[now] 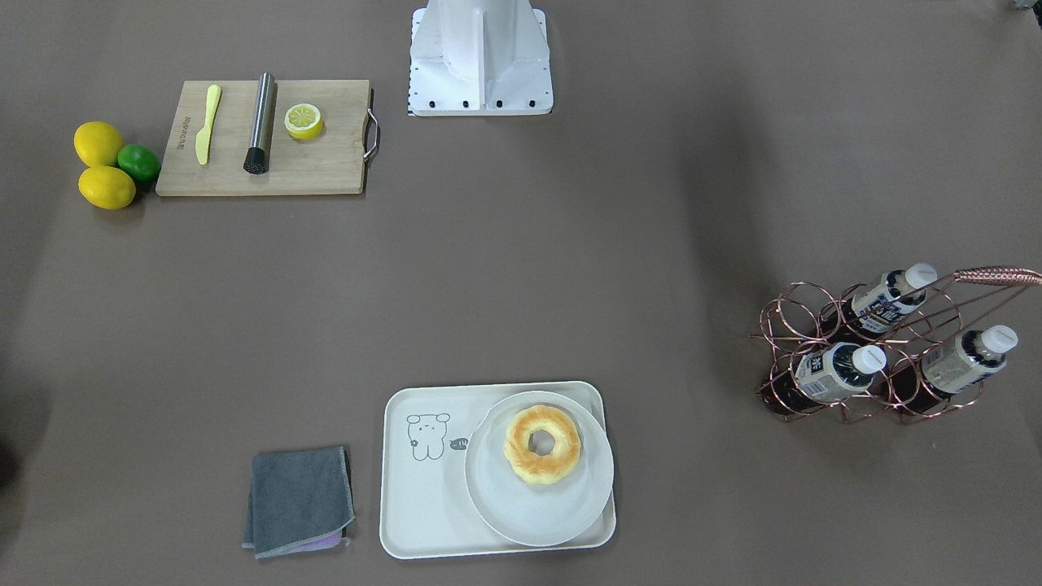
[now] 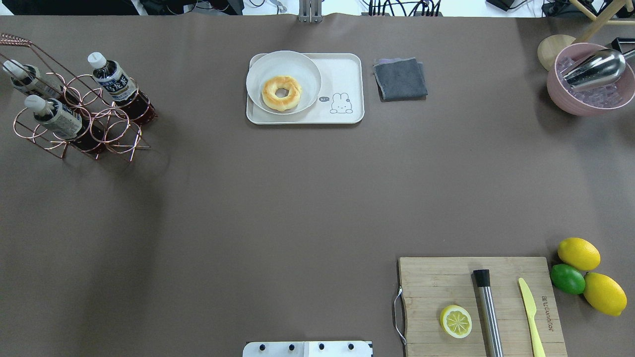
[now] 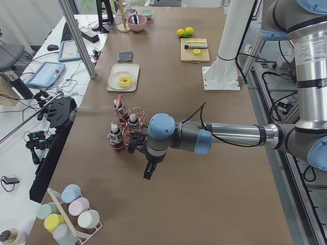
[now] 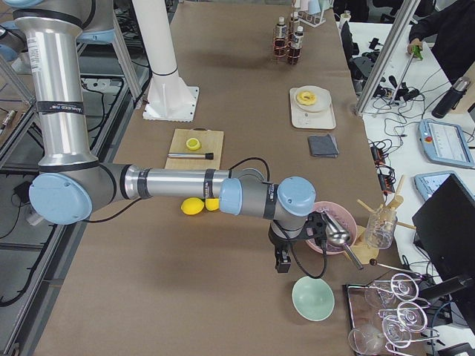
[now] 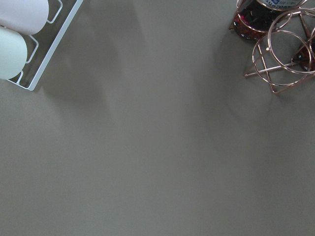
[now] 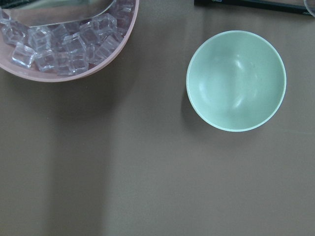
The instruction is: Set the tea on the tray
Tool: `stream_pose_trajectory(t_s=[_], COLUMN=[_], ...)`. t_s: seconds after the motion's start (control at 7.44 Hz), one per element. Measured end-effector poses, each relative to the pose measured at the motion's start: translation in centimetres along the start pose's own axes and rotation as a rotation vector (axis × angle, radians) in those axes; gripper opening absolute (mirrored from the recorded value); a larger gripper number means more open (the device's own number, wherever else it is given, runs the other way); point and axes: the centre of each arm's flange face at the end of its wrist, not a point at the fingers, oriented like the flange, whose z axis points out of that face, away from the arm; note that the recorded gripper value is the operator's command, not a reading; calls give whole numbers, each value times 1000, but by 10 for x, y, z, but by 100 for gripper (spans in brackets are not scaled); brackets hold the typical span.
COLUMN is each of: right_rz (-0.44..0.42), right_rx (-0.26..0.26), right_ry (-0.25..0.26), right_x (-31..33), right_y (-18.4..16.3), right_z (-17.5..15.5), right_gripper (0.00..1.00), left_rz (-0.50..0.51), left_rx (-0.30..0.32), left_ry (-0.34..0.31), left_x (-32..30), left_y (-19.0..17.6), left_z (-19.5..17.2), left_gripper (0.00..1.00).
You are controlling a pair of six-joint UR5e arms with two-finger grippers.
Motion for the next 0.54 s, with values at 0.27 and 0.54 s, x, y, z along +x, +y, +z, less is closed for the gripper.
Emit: stream_pose_trajectory(t_s=[0.27,0.54], right_rz=[0,2], right_rx=[0,-2], right_ry=[-2,-3], right_x=[0,0], right_y=[0,1], right_z=[0,1], right_gripper=[100,100], left_rz=[5,7], left_rx=[-9,-13], left_ry=[4,5], left_x=[2,3], left_y=[-1,-1], left_z=[3,5], left_gripper=[98,98])
